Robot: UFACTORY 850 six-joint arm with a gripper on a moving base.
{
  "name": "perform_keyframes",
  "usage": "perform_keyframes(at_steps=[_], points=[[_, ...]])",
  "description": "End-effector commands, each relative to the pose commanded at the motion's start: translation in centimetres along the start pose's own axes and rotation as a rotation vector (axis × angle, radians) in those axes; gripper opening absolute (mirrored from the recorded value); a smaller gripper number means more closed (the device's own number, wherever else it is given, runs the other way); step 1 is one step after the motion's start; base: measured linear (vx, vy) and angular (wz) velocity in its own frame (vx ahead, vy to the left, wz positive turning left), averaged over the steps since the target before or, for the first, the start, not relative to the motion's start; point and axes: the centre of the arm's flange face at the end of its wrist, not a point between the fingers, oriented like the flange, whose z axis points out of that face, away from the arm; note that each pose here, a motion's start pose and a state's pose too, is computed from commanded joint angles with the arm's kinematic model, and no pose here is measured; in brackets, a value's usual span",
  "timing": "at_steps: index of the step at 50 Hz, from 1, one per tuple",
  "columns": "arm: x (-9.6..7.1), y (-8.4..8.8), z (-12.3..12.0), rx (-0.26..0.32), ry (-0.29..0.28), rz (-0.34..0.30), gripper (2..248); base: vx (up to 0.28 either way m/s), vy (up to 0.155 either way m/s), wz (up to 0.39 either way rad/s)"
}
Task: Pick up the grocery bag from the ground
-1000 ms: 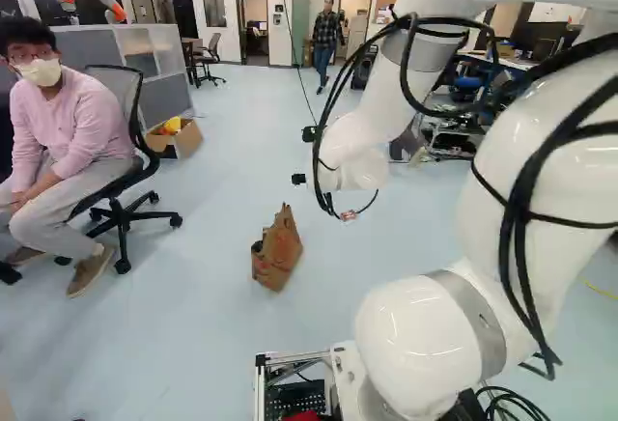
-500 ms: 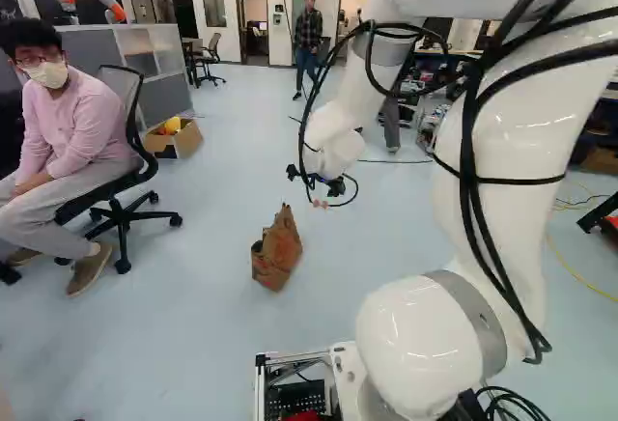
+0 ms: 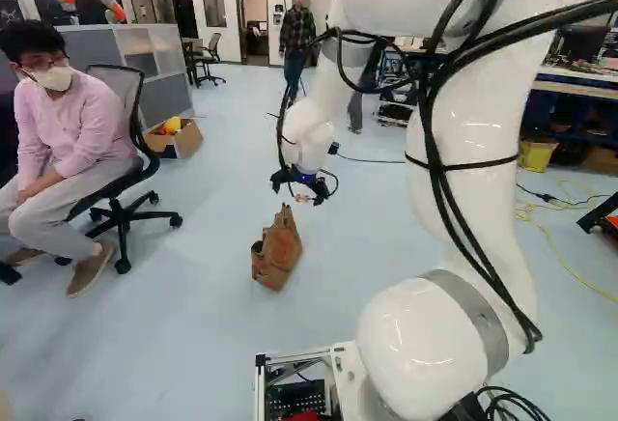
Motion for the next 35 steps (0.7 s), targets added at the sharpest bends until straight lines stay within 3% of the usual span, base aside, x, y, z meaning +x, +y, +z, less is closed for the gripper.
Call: perform_keyframes(at_steps=[16, 35], points=[[1.9, -3.6, 2.0, -0.029, -0.063, -0.036, 247, 0.000, 0.000, 0.000], [5.2, -6.5, 4.4, -0.049, -0.092, -0.042, 247, 0.000, 0.000, 0.000]])
